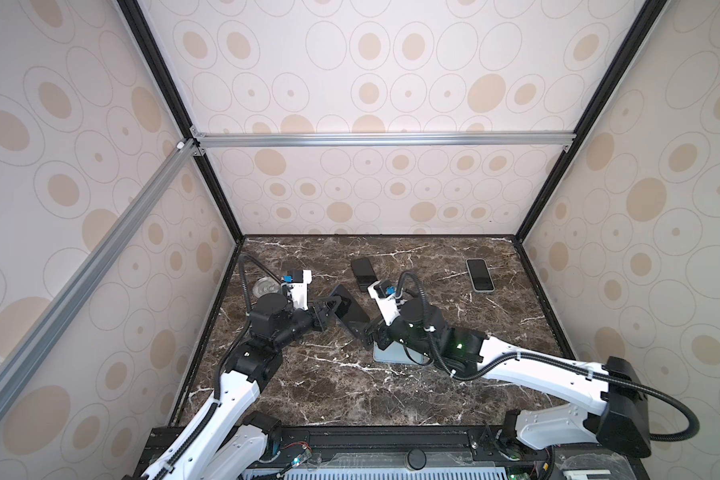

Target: Put the phone into the phone case

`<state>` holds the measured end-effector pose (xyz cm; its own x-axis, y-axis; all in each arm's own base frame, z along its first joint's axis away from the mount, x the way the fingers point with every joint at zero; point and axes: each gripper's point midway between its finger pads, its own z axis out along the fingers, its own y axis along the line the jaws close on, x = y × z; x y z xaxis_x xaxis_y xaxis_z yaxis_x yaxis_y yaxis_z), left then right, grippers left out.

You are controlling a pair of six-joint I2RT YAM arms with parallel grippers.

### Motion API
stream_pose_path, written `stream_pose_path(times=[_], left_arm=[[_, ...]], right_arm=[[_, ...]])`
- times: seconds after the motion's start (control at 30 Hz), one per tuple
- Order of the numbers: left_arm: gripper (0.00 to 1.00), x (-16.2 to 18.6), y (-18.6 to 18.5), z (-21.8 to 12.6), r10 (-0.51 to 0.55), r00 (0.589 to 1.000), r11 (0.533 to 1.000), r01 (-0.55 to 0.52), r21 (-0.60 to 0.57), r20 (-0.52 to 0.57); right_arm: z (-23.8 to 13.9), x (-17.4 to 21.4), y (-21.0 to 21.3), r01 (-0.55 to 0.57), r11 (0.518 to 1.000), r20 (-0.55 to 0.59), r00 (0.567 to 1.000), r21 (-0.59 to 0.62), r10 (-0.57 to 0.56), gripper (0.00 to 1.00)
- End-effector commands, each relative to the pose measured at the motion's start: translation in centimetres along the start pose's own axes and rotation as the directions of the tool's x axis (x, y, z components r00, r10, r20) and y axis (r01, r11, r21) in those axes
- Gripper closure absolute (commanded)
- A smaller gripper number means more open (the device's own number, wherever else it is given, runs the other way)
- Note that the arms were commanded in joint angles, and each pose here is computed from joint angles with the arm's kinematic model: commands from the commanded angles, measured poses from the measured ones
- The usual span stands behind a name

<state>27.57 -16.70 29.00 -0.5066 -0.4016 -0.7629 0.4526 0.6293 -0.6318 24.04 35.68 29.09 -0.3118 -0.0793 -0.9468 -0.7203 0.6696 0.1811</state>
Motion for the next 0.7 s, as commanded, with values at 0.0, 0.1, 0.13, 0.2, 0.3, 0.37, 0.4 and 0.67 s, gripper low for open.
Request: stream_pose_path(times=[0.0, 0.1, 0.13, 0.2, 0.3, 0.37, 0.4, 0.67], left_arm=[[1.0, -8.6, -6.4, -3.7, 0.029, 0.933, 0.98, -0.097, 0.174, 0.358], [1.0, -11.1, -9.6, -6.0, -0.008, 0.881, 0.946, -0.147, 0.29, 0.473], [1.0, -11.7, -10.6, -6.7, -0.027, 0.867, 0.929, -0.162, 0.332, 0.498], [1.0, -12.5, -12.3, -7.8, -0.058, 0.845, 0.891, -0.197, 0.409, 0.532], [1.0, -13.0, -14.3, -9.4, -0.114, 0.818, 0.823, -0.24, 0.515, 0.563], [1.0, -13.4, -15.1, -10.6, -0.171, 0.799, 0.773, -0.254, 0.581, 0.577], [1.0, -13.3, -15.6, -11.1, -0.184, 0.797, 0.747, -0.268, 0.609, 0.576], [1.0, -13.0, -17.9, -13.0, -0.213, 0.807, 0.62, -0.323, 0.715, 0.55]], right_arm=[[-3.0, -5.7, 0.0, -0.055, 0.994, 0.212, 0.974, -0.09, 0.073, 0.01], [-5.5, -8.8, -0.2, -0.093, 0.974, 0.325, 0.933, -0.207, 0.158, 0.03], [-6.4, -9.7, -0.2, -0.095, 0.963, 0.352, 0.918, -0.253, 0.183, 0.09], [-7.9, -11.6, 0.1, -0.085, 0.944, 0.401, 0.89, -0.317, 0.215, 0.23], [-9.3, -13.5, 1.5, -0.039, 0.915, 0.441, 0.867, -0.403, 0.231, 0.33], [-9.6, -14.5, 2.1, -0.03, 0.897, 0.454, 0.854, -0.441, 0.252, 0.33], [-9.8, -15.0, 2.4, -0.027, 0.89, 0.461, 0.848, -0.455, 0.262, 0.33], [-9.3, -17.6, 5.4, 0.019, 0.793, 0.429, 0.849, -0.609, 0.31, 0.44]])
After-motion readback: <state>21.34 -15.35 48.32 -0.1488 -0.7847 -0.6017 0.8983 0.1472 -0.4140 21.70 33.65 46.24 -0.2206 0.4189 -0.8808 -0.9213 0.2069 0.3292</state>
